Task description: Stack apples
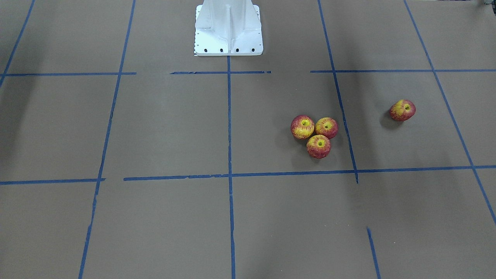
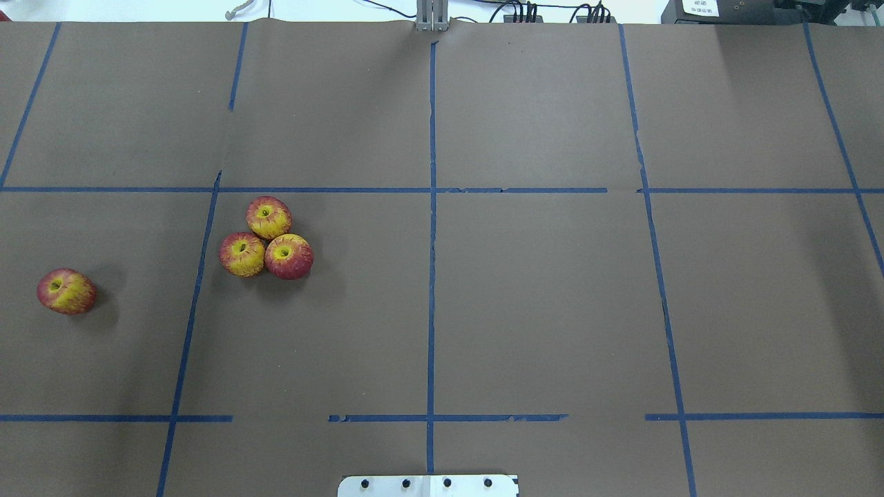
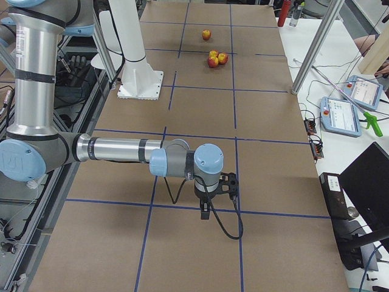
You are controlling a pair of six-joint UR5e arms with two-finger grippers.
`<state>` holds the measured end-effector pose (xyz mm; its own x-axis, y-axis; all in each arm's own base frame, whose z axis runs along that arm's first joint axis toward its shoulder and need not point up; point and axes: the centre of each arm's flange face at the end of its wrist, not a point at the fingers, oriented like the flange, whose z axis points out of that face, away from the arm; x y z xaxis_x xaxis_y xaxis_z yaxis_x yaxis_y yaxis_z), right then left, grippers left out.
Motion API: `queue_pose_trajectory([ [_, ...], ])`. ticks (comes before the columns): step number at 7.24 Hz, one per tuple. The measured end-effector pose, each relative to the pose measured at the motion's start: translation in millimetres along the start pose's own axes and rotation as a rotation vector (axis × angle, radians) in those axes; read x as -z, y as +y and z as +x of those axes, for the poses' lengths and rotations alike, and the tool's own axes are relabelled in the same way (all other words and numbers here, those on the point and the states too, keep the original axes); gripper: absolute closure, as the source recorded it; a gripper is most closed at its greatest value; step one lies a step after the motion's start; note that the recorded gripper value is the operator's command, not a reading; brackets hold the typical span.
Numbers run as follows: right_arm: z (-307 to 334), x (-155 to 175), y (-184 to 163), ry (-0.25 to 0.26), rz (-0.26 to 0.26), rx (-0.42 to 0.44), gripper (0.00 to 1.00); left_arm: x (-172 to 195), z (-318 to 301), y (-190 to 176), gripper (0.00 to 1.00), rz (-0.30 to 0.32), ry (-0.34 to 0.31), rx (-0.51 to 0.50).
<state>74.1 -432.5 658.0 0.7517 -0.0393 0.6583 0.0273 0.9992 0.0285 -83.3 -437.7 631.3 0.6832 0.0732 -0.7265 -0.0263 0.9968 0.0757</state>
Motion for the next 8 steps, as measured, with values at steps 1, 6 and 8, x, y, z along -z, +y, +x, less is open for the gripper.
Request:
queue_pose_trajectory([
  [1, 0, 0, 0, 0.000, 0.000, 0.000, 0.00, 3, 3, 1, 0.00, 0.006, -0.001, -0.010],
  [6, 0, 0, 0, 0.000, 0.000, 0.000, 0.00, 8, 22, 5, 0.00, 0.021, 0.003, -0.062],
  [8, 0, 0, 0, 0.000, 0.000, 0.000, 0.00, -30, 76, -8, 0.00, -0.018, 0.068, -0.161],
])
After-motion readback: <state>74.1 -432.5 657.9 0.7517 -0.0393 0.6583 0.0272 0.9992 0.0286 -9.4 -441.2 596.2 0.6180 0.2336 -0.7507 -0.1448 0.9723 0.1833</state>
